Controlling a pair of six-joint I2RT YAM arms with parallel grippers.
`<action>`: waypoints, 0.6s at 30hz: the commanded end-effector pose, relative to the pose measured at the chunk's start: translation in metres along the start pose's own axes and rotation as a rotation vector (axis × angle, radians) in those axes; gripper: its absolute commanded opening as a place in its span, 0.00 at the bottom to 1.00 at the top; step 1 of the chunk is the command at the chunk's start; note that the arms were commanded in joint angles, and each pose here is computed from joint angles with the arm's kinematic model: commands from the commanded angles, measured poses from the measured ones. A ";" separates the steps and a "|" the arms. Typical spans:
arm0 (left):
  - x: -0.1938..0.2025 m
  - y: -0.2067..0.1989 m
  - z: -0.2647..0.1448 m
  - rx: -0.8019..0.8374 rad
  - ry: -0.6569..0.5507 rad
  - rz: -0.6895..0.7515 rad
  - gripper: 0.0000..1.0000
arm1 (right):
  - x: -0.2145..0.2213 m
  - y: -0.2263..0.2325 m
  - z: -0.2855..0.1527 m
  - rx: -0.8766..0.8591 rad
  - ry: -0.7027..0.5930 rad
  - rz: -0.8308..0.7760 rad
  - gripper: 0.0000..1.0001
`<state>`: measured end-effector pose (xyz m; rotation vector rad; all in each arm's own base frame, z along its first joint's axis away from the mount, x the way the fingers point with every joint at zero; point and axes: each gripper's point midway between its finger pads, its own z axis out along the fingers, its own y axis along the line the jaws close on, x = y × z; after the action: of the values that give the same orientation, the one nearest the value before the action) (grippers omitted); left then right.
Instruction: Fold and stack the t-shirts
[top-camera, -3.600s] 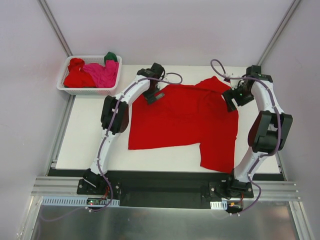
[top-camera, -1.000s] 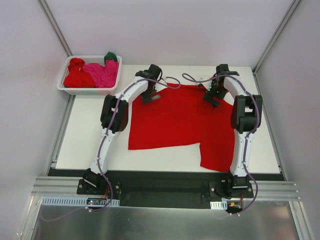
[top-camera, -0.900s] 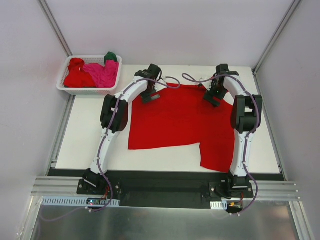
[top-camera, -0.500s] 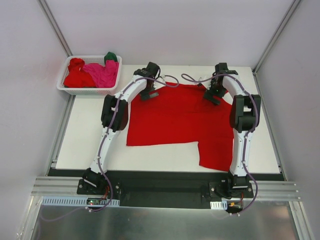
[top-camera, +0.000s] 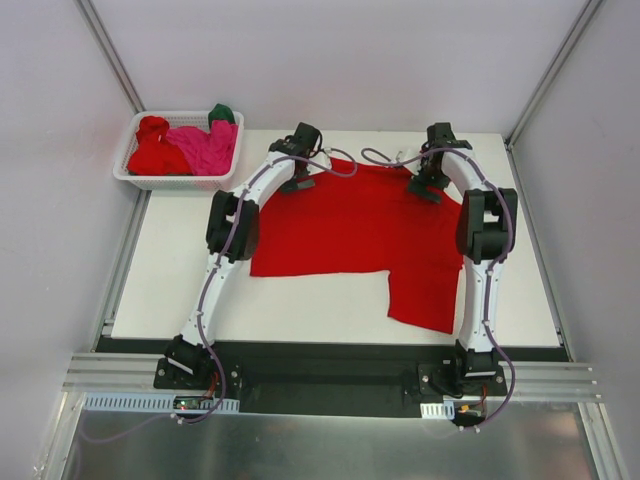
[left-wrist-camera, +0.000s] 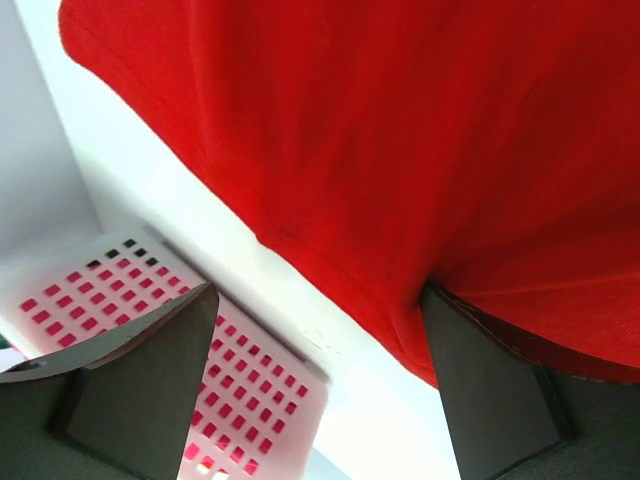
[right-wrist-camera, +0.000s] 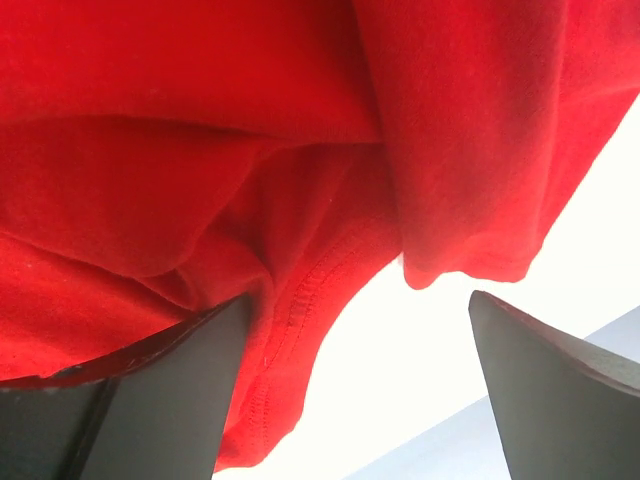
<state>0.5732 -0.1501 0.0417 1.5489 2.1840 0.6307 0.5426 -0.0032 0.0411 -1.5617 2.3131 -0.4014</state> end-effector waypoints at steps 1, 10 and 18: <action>0.020 -0.020 0.044 0.034 0.069 0.051 0.83 | -0.005 0.009 0.014 -0.008 0.027 -0.015 0.94; 0.017 -0.003 0.056 -0.053 0.069 0.085 0.84 | -0.024 0.047 -0.011 -0.114 -0.015 0.021 0.95; 0.016 0.005 0.059 -0.093 0.071 0.103 0.86 | -0.023 0.045 -0.018 -0.101 0.006 0.027 0.95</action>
<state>0.6155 -0.1418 0.0475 1.5339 2.0194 0.8752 0.5246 0.0307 0.0379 -1.5741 2.3407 -0.3480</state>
